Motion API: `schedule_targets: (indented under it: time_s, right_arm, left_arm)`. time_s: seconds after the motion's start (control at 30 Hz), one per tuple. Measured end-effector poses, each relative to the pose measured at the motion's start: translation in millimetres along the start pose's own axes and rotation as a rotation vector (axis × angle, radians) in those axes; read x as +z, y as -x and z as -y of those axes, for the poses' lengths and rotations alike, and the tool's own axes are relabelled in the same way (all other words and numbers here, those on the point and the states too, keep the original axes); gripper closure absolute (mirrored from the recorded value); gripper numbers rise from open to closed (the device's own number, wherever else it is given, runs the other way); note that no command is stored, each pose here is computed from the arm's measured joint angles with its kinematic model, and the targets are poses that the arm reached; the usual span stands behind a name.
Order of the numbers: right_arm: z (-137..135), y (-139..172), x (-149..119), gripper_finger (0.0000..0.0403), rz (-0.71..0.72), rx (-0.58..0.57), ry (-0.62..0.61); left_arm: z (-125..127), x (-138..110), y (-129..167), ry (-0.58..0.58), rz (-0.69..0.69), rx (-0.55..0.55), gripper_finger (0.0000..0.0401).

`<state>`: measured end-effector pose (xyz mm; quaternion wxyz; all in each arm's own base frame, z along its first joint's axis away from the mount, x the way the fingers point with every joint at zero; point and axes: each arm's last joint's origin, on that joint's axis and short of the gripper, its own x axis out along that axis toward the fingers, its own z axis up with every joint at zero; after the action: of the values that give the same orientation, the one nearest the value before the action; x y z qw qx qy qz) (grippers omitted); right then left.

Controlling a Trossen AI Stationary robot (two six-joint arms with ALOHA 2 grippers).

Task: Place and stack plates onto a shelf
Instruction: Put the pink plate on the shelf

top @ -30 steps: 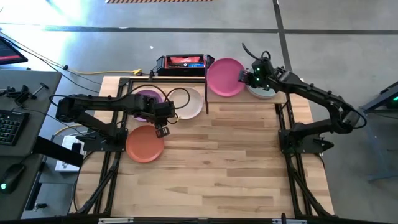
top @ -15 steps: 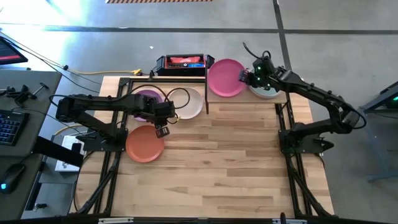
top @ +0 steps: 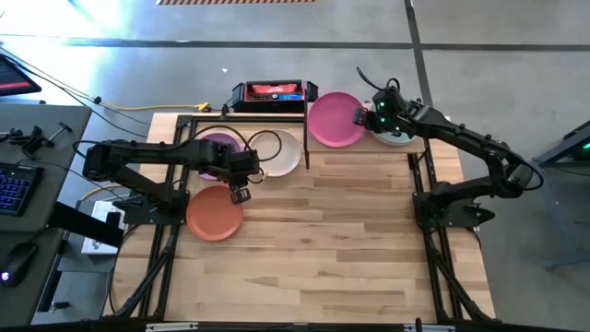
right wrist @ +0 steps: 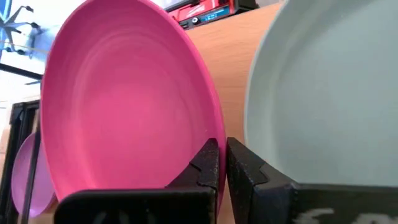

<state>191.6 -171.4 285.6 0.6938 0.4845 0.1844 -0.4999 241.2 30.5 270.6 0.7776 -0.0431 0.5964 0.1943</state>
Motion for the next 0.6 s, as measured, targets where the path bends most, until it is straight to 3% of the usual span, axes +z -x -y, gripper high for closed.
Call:
schedule_targets:
  time_s: [0.6]
  right_arm:
    - [-0.1, 0.0, -0.3, 0.0402, -0.009, 0.005, 0.001]
  left_arm:
    - [0.0, 0.0, 0.0, 0.000, 0.000, 0.000, 0.0302]
